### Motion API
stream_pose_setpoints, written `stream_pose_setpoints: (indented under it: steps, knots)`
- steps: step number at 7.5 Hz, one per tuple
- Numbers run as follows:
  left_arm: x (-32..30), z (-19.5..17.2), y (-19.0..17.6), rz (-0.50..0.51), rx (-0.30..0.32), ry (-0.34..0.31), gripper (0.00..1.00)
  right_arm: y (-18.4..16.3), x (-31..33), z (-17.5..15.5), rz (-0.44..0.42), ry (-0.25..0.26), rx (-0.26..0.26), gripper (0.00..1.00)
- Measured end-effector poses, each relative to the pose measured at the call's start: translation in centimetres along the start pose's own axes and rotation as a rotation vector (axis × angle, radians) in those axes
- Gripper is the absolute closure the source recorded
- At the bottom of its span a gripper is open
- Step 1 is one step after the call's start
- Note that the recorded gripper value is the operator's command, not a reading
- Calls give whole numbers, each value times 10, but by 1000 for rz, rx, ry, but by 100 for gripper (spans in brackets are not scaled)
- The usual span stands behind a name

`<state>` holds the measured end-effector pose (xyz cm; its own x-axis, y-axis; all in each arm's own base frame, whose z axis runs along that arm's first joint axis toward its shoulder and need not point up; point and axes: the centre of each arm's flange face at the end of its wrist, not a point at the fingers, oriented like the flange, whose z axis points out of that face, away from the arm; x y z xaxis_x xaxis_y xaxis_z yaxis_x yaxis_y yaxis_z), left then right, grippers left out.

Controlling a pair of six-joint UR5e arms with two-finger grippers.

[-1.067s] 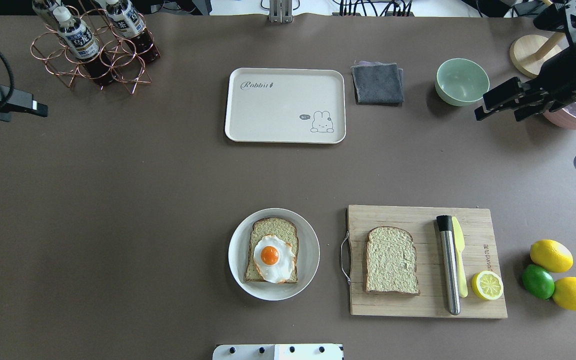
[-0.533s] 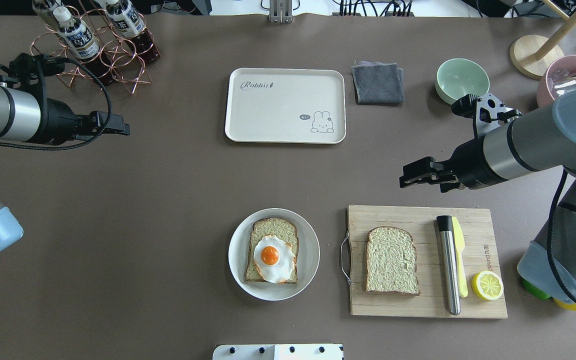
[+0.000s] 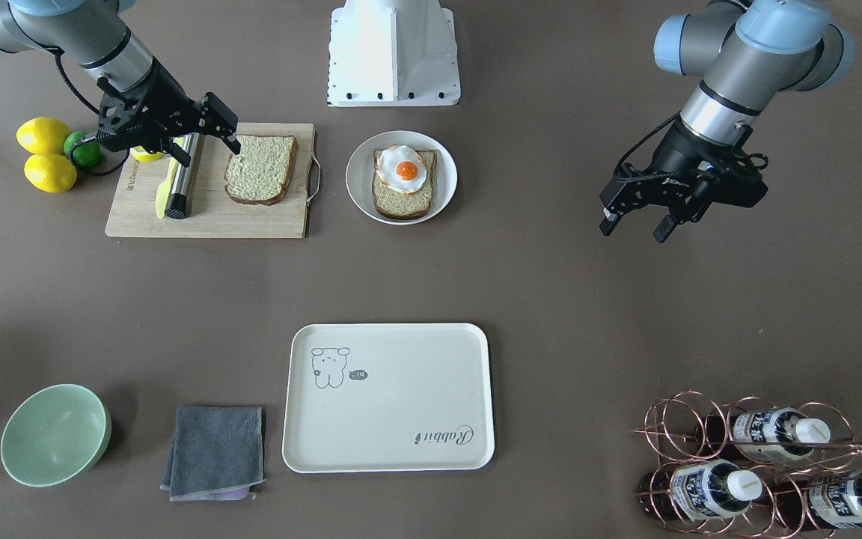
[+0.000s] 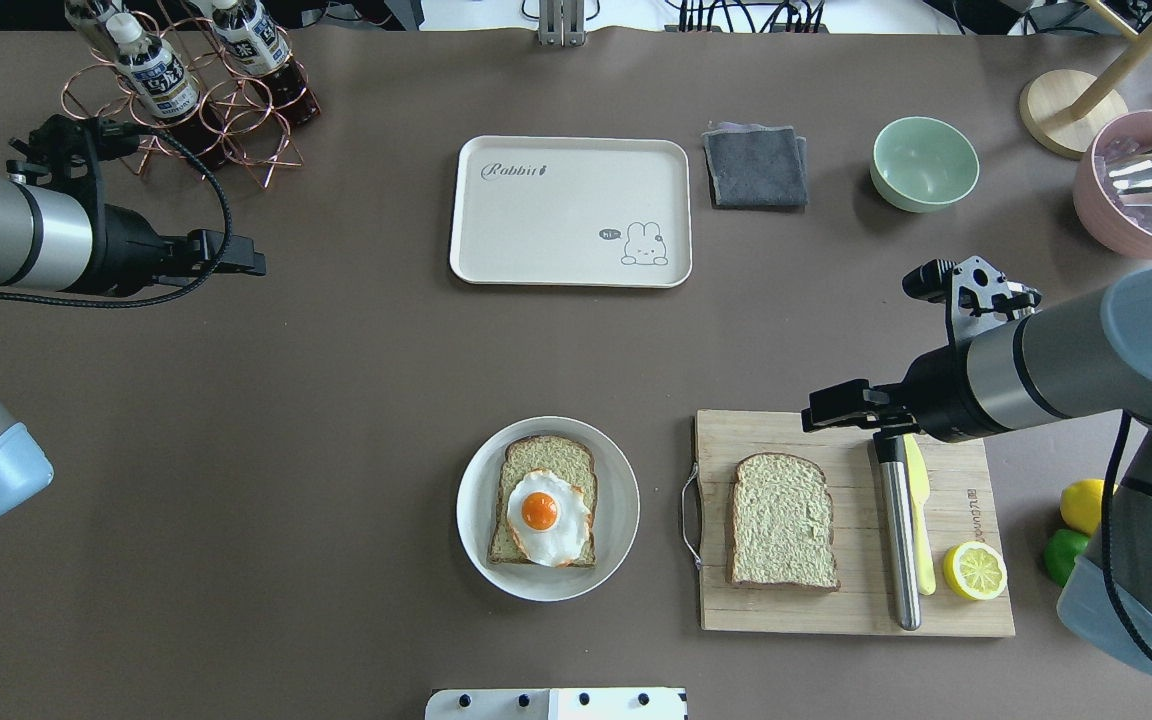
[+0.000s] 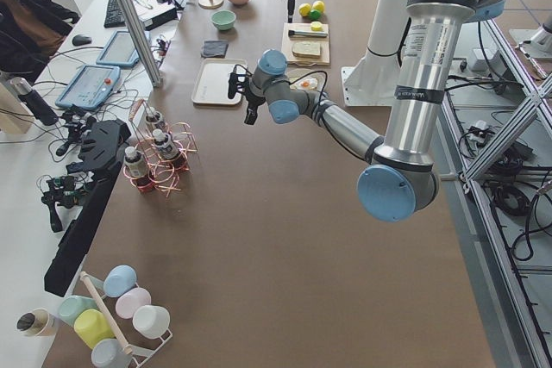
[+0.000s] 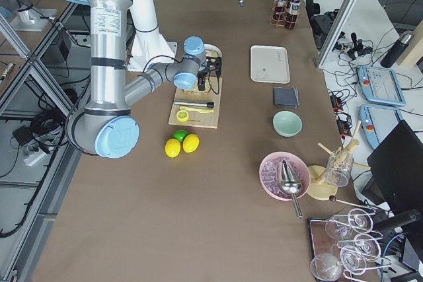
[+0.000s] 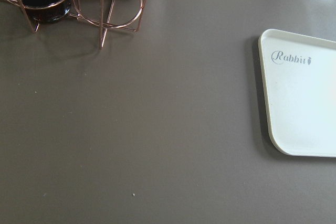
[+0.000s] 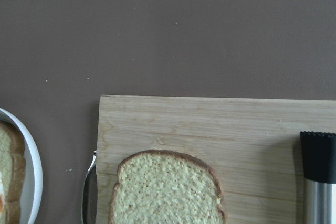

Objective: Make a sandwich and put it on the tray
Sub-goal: 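Move the right gripper down to the bread slice on the cutting board, then grasp the bread slice with the right gripper and lift it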

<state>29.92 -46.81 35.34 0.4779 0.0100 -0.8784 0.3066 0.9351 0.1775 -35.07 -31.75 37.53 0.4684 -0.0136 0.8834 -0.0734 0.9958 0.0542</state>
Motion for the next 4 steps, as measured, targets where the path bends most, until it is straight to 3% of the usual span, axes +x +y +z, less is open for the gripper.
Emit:
stream_pose_setpoints:
  steps: [2,4]
  knots:
    - [-1,1,0,-1,-1,-2,2,22,2,33,-7,38,17,1]
    - [-1,1,0,-1,2,-3,2,27,7,59,-20,29,24,2]
